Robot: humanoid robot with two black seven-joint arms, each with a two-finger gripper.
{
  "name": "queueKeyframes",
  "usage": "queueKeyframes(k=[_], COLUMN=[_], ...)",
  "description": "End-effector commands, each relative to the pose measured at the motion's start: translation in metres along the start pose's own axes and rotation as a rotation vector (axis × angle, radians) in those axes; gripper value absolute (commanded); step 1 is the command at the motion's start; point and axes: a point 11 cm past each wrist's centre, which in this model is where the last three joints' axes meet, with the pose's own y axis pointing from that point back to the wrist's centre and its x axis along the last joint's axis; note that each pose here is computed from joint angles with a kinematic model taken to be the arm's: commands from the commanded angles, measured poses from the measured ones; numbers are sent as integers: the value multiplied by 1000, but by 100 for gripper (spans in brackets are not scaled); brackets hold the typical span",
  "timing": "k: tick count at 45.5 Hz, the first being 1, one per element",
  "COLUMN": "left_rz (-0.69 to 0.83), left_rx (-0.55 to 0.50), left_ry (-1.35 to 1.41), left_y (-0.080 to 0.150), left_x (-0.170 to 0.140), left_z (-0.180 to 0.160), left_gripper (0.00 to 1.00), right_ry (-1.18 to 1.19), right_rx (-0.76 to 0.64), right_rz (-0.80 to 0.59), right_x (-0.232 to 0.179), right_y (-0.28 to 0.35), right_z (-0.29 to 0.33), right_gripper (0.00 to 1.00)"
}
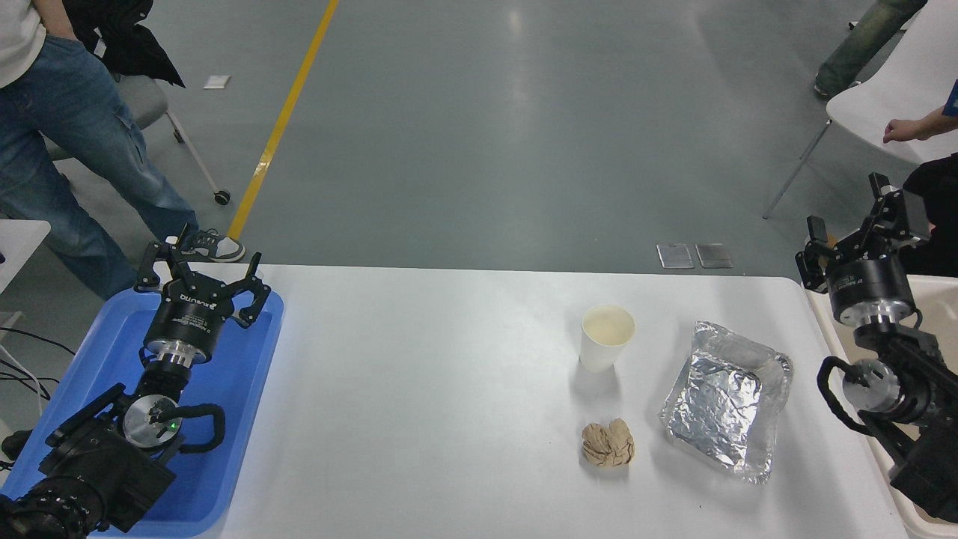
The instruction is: Pick up paper cup place in dustbin
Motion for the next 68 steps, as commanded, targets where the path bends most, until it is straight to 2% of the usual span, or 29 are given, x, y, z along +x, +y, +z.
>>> queueKeyframes(k=[1, 8, 18, 30, 47, 68], left_rz=[1, -1, -1, -1, -1, -1], left_rx=[0, 0, 1, 1, 1, 1], left_ry=[0, 0, -1, -1, -1, -1], left_y=[0, 0, -1, 0, 0, 0], left_x=[0, 0, -1, 0, 0, 0], left_z=[0, 0, 0, 0, 0, 0], left_gripper=[100, 100, 100, 100, 100, 100], right_ry=[197, 486, 879, 1158, 1245, 1249], right_rx=[-88, -262, -584, -705, -924, -1056], right_rz=[-108, -287, -390, -608, -953, -1234], right_x=[-3, -26, -27, -75, -125, -195], right_y=[-18, -34, -42, -56, -22, 13], right_z=[-19, -21, -33, -60, -73, -91], right_gripper=[100, 100, 100, 100, 100, 100])
